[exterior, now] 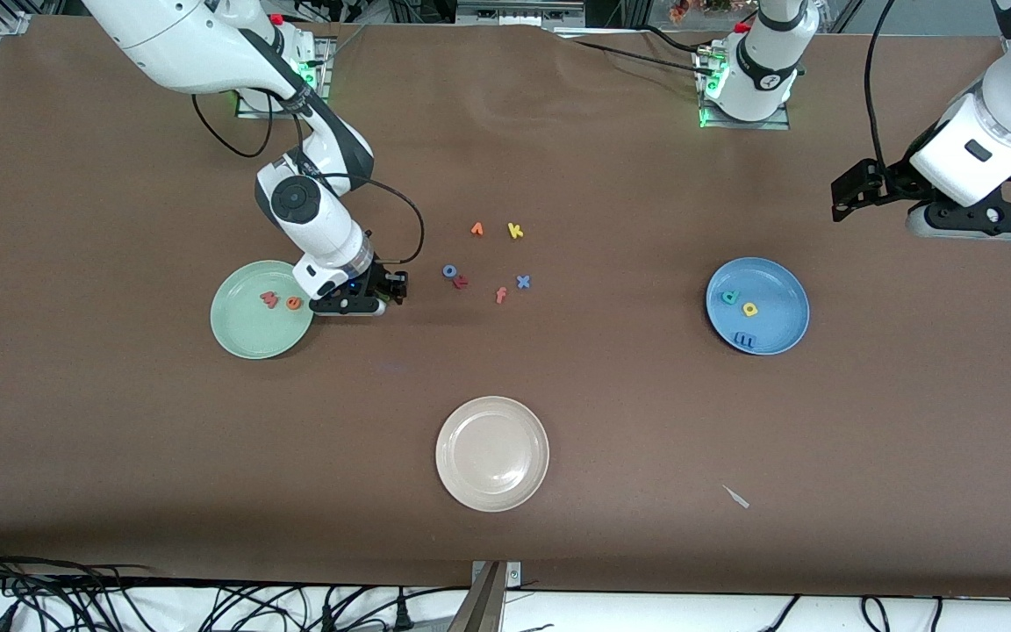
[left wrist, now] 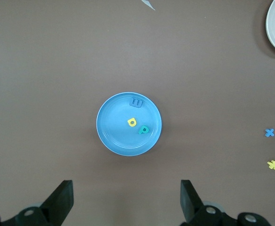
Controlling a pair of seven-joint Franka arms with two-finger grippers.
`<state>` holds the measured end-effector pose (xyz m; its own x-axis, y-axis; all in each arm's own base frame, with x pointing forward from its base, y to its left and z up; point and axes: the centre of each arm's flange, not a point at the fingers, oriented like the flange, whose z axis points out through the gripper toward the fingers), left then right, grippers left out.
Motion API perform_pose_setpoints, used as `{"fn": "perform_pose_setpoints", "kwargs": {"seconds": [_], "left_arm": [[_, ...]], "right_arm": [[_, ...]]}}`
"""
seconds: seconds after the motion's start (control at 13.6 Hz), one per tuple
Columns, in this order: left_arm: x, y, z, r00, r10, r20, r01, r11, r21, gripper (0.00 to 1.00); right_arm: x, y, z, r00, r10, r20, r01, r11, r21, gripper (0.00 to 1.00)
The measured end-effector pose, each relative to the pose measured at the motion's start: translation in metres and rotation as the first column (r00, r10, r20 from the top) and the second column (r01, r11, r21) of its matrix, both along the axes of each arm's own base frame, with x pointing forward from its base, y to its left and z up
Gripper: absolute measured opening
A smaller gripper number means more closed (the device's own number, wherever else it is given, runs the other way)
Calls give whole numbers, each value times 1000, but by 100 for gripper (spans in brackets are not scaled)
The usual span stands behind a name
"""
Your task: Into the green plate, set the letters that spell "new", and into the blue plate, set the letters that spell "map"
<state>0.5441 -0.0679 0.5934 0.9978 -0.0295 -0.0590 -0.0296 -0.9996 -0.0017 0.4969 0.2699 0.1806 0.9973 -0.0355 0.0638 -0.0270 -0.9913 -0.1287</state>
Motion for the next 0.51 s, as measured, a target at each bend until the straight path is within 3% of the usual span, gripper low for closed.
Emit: {"fn": "perform_pose_setpoints", "kwargs": {"seconds": [0.37,0.51], "left_arm": [[0,2,0,1000,3,-1,-3,1000,0,100],[0,2,-1,1000,3,-1,-3,1000,0,100]], "right_arm": [[-3,-13,-9,1000,19,2,-19,999,-30,48],[-3,-12,-8,1000,22,12,-22,999,-25,27]]}}
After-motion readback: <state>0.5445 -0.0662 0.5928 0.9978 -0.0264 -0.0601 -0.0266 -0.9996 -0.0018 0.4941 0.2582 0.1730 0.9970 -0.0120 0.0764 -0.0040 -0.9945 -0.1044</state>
